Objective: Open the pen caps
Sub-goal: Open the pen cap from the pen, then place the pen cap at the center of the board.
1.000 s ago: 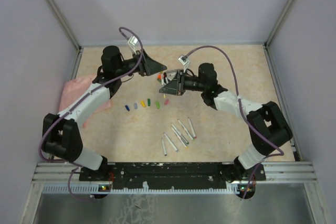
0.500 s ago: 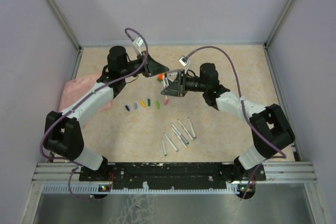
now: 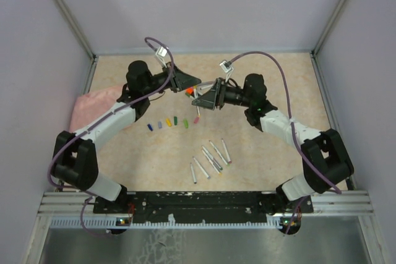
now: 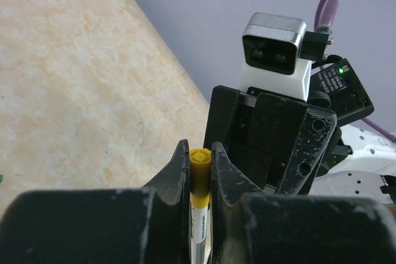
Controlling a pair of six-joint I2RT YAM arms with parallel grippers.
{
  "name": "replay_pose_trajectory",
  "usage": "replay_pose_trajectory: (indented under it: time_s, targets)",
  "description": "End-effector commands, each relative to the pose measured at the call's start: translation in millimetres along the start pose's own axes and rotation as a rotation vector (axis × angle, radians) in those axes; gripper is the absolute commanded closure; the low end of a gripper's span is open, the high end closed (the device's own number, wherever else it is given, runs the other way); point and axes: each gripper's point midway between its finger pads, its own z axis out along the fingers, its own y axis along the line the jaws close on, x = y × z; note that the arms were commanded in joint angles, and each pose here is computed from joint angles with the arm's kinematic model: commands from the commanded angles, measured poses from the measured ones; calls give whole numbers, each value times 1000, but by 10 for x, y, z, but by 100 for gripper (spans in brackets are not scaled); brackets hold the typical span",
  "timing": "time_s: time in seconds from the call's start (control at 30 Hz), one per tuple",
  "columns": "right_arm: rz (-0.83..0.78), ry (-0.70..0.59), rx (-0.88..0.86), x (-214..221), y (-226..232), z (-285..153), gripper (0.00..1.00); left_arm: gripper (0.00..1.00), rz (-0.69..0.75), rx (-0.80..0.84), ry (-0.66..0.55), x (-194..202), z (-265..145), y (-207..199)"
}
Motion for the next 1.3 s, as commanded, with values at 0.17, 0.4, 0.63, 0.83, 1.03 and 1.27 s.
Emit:
replay_pose_trajectory:
  time_s: [0.17, 0.4, 0.63, 0.83, 1.03, 1.27]
  targets:
    - [-11, -76, -56, -209, 200, -23, 53, 100, 59, 99, -111, -139, 16, -396]
    - [-2, -39, -63, -132, 203, -34, 82, 100, 43, 111, -144, -148, 42, -407]
    - [4, 0, -78, -7, 238, -92, 100, 100, 114, 81, -266, -454, 56, -417]
    - [12, 22, -97, 141, 278, -176, 100, 100, 177, 52, -389, -911, 105, -396]
    - [13, 31, -98, 236, 302, -242, 100, 100, 204, 38, -464, -1300, 162, -358]
    - [-15, 22, -62, 177, 261, -286, 100, 100, 230, 18, -433, -1361, 144, -327]
